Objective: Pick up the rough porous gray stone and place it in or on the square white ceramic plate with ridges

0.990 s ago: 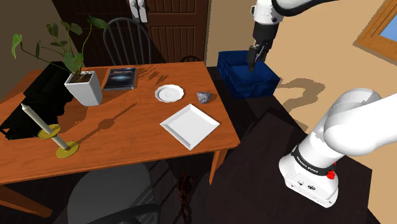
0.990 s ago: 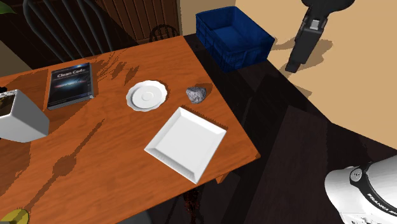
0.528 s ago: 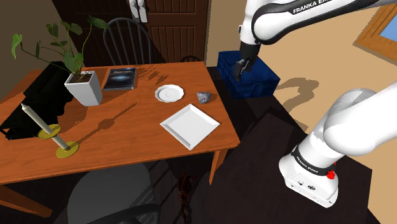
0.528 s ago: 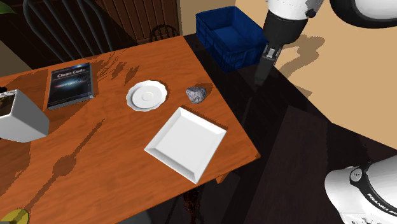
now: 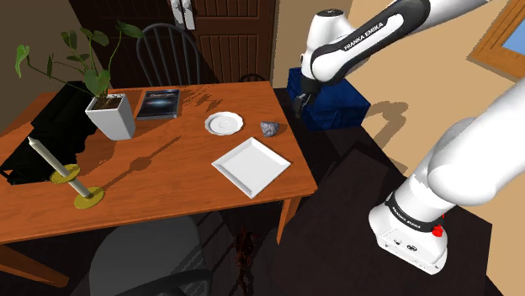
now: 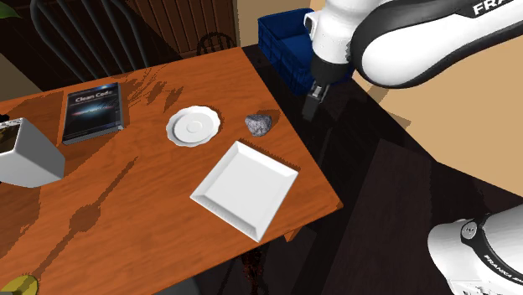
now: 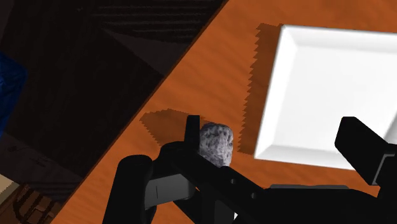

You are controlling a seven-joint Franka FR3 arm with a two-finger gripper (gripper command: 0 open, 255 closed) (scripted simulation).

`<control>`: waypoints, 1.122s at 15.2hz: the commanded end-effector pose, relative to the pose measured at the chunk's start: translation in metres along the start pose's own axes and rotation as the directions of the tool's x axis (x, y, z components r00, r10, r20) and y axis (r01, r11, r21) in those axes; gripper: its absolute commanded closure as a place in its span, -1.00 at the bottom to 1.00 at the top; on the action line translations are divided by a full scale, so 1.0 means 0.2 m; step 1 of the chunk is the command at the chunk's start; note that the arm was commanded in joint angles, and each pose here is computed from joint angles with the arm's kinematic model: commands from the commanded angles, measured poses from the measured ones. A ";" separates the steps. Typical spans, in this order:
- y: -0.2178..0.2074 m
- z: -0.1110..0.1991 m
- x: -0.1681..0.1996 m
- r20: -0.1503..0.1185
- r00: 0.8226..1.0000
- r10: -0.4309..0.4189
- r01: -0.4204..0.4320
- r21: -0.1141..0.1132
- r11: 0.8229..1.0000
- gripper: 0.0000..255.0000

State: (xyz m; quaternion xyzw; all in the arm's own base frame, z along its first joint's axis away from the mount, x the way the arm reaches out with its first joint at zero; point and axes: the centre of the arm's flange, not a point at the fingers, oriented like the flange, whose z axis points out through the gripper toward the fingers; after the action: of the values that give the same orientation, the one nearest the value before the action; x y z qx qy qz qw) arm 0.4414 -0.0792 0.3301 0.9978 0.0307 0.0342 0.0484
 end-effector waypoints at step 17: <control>0.12 0.88 0.57 -0.143 0.990 -0.020 0.019 -0.008 1.000 -1.00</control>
State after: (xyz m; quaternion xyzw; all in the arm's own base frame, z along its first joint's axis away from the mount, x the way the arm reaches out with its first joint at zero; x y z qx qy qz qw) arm 0.5640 -0.1110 0.1702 0.9925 0.0436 0.1025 0.0495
